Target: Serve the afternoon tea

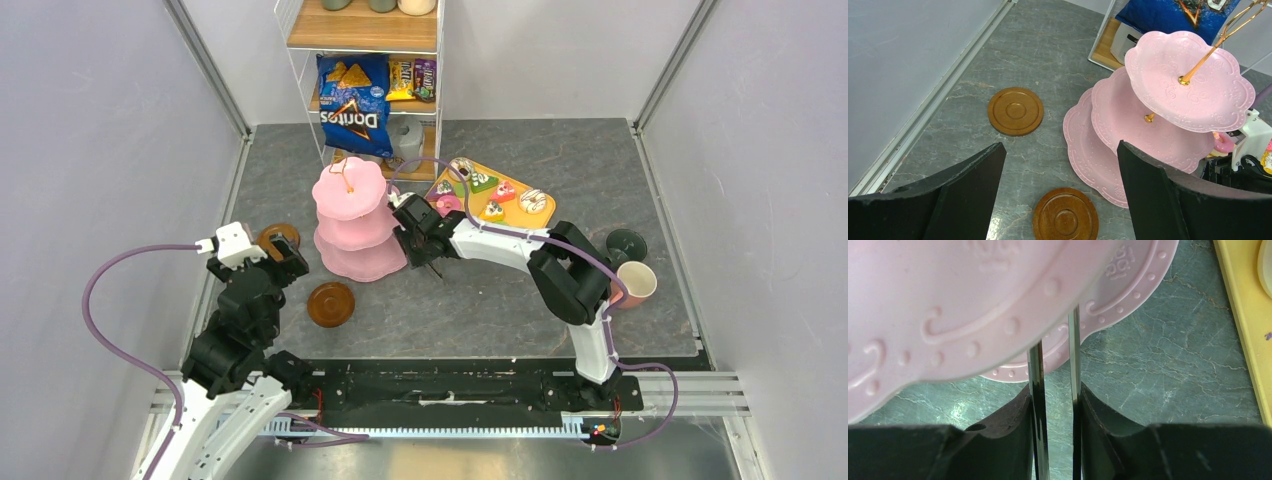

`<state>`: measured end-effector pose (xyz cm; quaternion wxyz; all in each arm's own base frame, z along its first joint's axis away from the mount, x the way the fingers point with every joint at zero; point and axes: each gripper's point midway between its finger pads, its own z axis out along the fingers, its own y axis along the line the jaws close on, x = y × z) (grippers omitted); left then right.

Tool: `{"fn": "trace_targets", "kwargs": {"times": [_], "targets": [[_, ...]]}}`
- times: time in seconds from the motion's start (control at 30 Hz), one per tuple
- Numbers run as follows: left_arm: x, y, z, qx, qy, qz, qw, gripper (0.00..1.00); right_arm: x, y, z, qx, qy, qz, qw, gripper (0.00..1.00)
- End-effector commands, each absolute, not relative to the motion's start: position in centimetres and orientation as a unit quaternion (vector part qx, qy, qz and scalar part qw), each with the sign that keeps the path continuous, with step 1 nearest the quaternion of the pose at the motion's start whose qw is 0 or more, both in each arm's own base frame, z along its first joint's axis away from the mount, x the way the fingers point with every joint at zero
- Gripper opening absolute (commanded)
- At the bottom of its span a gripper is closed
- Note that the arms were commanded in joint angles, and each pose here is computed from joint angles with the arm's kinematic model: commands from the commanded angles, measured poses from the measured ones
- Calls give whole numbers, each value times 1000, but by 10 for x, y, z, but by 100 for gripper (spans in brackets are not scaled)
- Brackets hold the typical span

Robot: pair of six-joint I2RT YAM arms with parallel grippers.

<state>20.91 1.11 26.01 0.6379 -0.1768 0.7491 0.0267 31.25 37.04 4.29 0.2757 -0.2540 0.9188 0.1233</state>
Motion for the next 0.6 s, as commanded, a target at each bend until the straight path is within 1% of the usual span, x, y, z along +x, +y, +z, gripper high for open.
{"fn": "trace_targets", "kwargs": {"times": [0.0,0.33,0.57], "targets": [[215,8,264,-185,742,18,644,90,326,385,62,-256,906,133,310,40],[215,8,263,-185,743,18,643,90,323,382,66,-258,906,130,308,47],[215,9,263,-185,743,19,643,90,317,377,78,-258,905,131,311,49]]}}
